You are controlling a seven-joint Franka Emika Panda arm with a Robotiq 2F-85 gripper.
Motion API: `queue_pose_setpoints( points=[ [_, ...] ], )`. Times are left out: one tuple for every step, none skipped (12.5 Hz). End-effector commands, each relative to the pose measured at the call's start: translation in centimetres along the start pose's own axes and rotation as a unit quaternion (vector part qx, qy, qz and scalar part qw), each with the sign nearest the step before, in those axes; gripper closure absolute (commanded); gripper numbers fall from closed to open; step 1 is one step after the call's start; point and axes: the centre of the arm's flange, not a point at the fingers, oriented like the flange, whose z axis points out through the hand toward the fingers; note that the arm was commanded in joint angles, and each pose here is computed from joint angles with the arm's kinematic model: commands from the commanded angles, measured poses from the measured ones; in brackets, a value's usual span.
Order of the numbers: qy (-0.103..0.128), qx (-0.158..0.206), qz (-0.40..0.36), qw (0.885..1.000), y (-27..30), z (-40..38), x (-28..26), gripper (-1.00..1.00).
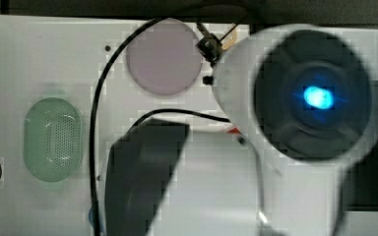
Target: Pick Ketchup from oven and place it on table.
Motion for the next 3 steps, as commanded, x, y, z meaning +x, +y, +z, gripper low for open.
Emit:
queue_pose_setpoints(
  points=[
    [-0.074, -0.073, 0.007, 0.995, -0.6, 3.1, -1.2, -1.0],
    [-0.095, -0.092, 0.007, 0.991, -0.2, 2.4, -1.7, -1.0],
    [-0.11, -0.106, 0.007, 0.988, 0.1, 1.9, -2.1, -1.0]
  ],
)
